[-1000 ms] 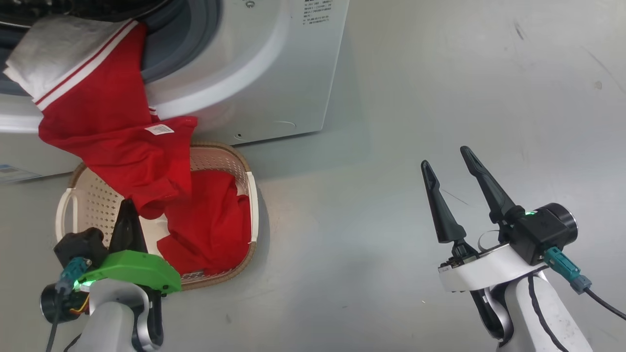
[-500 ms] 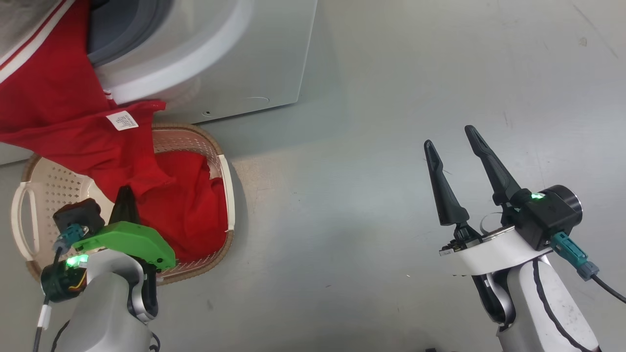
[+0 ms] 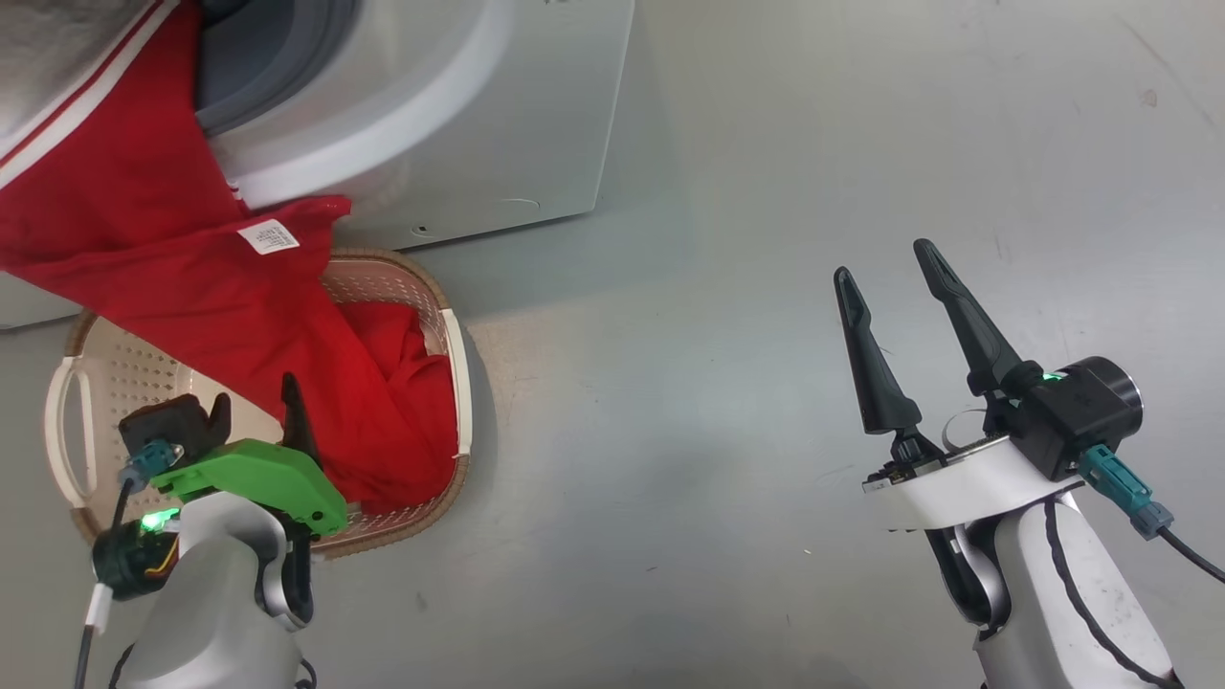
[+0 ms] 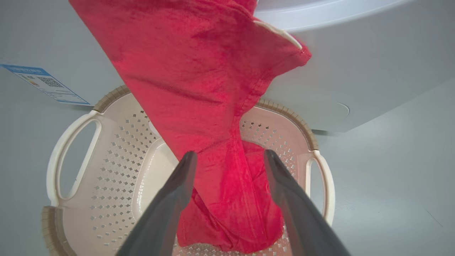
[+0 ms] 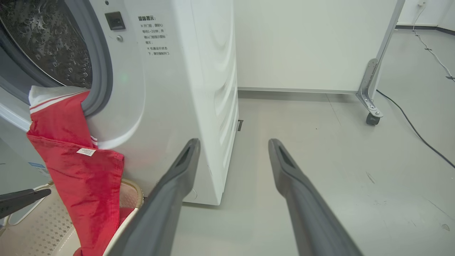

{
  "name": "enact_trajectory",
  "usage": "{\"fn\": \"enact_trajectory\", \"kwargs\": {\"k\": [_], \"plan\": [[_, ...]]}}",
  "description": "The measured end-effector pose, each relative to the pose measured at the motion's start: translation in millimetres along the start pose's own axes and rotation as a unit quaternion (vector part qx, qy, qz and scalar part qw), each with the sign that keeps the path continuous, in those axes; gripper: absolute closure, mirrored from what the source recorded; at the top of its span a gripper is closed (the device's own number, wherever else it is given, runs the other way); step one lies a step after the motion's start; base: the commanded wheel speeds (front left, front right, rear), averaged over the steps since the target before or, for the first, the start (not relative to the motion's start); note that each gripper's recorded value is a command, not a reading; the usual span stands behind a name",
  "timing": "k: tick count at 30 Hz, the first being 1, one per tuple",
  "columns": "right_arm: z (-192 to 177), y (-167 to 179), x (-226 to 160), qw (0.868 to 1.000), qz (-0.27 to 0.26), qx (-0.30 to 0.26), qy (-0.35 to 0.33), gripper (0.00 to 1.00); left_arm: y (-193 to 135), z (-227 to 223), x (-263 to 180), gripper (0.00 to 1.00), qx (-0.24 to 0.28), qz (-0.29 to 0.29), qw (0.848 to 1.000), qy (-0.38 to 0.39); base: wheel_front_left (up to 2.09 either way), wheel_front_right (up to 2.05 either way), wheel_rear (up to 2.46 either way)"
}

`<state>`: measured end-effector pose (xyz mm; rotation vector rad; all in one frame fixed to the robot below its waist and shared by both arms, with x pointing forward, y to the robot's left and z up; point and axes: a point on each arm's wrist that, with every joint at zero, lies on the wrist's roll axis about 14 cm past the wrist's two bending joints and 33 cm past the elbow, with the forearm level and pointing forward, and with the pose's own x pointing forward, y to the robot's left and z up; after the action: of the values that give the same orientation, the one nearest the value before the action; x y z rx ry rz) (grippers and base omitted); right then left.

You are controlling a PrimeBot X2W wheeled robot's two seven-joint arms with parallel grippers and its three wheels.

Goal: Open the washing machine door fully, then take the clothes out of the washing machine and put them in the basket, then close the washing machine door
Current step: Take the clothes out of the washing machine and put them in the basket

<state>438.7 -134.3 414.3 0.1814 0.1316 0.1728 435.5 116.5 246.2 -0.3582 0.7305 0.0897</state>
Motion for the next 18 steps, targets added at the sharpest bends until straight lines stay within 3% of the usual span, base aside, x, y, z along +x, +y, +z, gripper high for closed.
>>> {"fn": "enact_trajectory", "kwargs": {"k": [18], "plan": [[18, 15, -3, 1.0, 0.017, 0.002, -0.021, 0.0, -7, 44, -24, 0.0, -0.004, -0.031, 0.997, -0.074, 0.0, 0.0, 0.0]]}}
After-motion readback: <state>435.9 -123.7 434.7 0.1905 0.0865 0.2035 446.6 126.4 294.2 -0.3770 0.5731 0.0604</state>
